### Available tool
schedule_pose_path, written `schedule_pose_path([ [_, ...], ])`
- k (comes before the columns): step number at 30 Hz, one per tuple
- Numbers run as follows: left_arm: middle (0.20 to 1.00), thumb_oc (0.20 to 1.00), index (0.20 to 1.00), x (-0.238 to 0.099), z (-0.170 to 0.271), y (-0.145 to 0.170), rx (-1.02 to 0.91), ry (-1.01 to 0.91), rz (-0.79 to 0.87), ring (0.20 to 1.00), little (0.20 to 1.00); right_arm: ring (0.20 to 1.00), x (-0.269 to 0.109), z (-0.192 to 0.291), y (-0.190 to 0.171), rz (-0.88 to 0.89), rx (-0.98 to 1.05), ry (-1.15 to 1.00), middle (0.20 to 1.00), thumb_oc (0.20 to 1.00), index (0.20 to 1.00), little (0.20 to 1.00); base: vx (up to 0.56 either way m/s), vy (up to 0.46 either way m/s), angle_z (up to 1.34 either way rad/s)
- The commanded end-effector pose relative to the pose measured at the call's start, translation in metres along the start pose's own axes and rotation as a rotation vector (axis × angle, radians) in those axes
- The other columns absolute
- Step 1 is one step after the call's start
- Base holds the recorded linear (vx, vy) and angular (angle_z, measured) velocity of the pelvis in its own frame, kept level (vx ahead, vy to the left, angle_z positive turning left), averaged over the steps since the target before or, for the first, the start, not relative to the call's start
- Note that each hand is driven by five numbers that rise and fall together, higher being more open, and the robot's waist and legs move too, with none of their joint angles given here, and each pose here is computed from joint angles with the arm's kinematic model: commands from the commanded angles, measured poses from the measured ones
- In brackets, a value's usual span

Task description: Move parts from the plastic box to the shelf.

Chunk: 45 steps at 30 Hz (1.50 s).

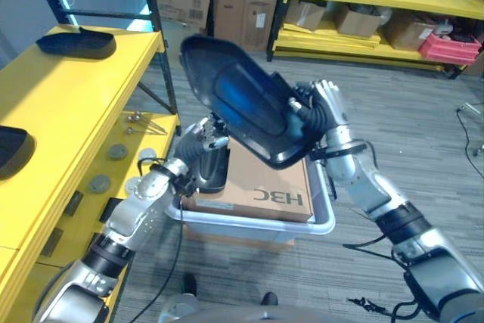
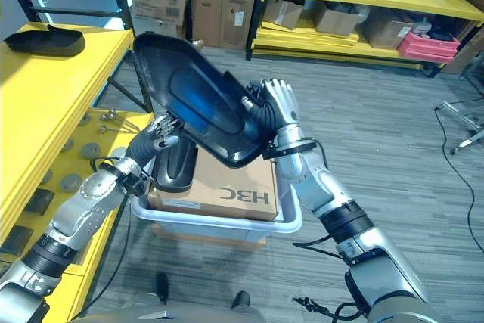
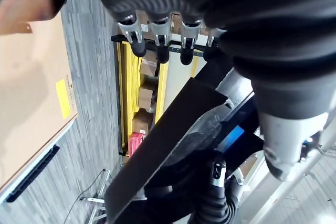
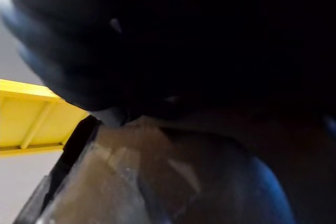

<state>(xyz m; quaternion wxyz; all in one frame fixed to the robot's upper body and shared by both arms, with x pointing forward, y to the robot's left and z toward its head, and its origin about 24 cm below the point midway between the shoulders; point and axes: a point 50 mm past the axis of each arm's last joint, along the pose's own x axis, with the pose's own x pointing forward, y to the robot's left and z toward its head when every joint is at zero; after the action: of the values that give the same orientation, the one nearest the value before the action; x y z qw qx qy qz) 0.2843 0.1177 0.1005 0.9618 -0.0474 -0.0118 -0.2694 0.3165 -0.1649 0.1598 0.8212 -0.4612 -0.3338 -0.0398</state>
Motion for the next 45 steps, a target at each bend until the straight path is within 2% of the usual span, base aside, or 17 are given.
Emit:
schedule_pose_path([
  [1,1.0,1.0,1.0,0.028,0.022,-0.027,-0.01,-0.107,-0.144,1.0,1.0,0.2,0.032,0.019,-0.021,-0.126,-0.018,-0.152,0.2,0.2,0.2,0.2,0.0,0.0,0.0],
  [16,1.0,1.0,1.0,0.039,0.028,-0.034,-0.09,-0.178,-0.046,1.0,1.0,0.2,0.014,0.07,0.022,-0.044,0.257,-0.353,0.2,0.2,0.2,0.2,0.0,0.0,0.0],
  [17,0.595,0.595,0.595,0.039,0.03,-0.032,-0.098,-0.202,-0.041,0.595,0.595,0.2,0.012,0.076,0.026,-0.031,0.292,-0.373,0.2,0.2,0.2,0.2,0.0,0.0,0.0],
  [18,0.423,0.423,0.423,0.039,0.031,-0.033,-0.098,-0.211,-0.034,0.423,0.423,0.2,0.011,0.078,0.027,-0.026,0.304,-0.375,0.2,0.2,0.2,0.2,0.0,0.0,0.0],
  [19,0.2,0.2,0.2,0.039,0.032,-0.033,-0.096,-0.222,-0.028,0.2,0.2,0.2,0.01,0.079,0.028,-0.024,0.325,-0.375,0.2,0.2,0.2,0.2,0.0,0.0,0.0],
  [24,0.2,0.2,0.2,0.038,0.034,-0.033,-0.116,-0.255,0.007,0.2,0.2,0.2,0.006,0.087,0.035,-0.003,0.386,-0.372,0.2,0.2,0.2,0.2,0.0,0.0,0.0],
  [25,0.2,0.2,0.2,0.037,0.038,-0.031,-0.173,-0.311,0.05,0.2,0.2,0.2,0.001,0.094,0.042,0.03,0.466,-0.364,0.2,0.2,0.2,0.2,0.0,0.0,0.0],
  [34,0.2,0.2,0.2,0.036,0.052,-0.035,-0.281,-0.442,0.094,0.2,0.2,0.2,-0.015,0.124,0.061,0.13,0.659,-0.407,0.2,0.2,0.2,0.2,0.0,0.003,0.0],
  [37,0.2,0.2,0.2,0.031,0.063,-0.033,-0.251,-0.545,0.129,0.2,0.2,0.2,-0.018,0.131,0.064,0.175,0.721,-0.398,0.2,0.2,0.2,0.2,-0.01,0.061,0.0],
  [38,0.2,0.2,0.2,0.027,0.069,-0.032,-0.173,-0.598,0.133,0.2,0.2,0.2,-0.02,0.13,0.067,0.205,0.713,-0.379,0.2,0.2,0.2,0.2,-0.01,0.047,-0.01],
  [40,0.2,0.2,0.2,0.023,0.077,-0.034,-0.095,-0.658,0.145,0.2,0.2,0.592,-0.023,0.123,0.072,0.219,0.747,-0.305,0.592,0.592,0.592,0.592,-0.01,0.056,-0.02],
  [41,0.2,0.2,0.2,0.021,0.081,-0.033,-0.065,-0.684,0.158,0.2,0.2,1.0,-0.024,0.119,0.073,0.209,0.772,-0.267,1.0,1.0,1.0,1.0,-0.01,0.062,-0.02],
  [45,0.2,0.2,0.2,0.011,0.095,-0.028,0.139,-0.765,0.283,0.2,0.2,1.0,-0.035,0.1,0.072,0.165,0.856,-0.107,1.0,1.0,1.0,1.0,0.0,0.087,0.0],
])
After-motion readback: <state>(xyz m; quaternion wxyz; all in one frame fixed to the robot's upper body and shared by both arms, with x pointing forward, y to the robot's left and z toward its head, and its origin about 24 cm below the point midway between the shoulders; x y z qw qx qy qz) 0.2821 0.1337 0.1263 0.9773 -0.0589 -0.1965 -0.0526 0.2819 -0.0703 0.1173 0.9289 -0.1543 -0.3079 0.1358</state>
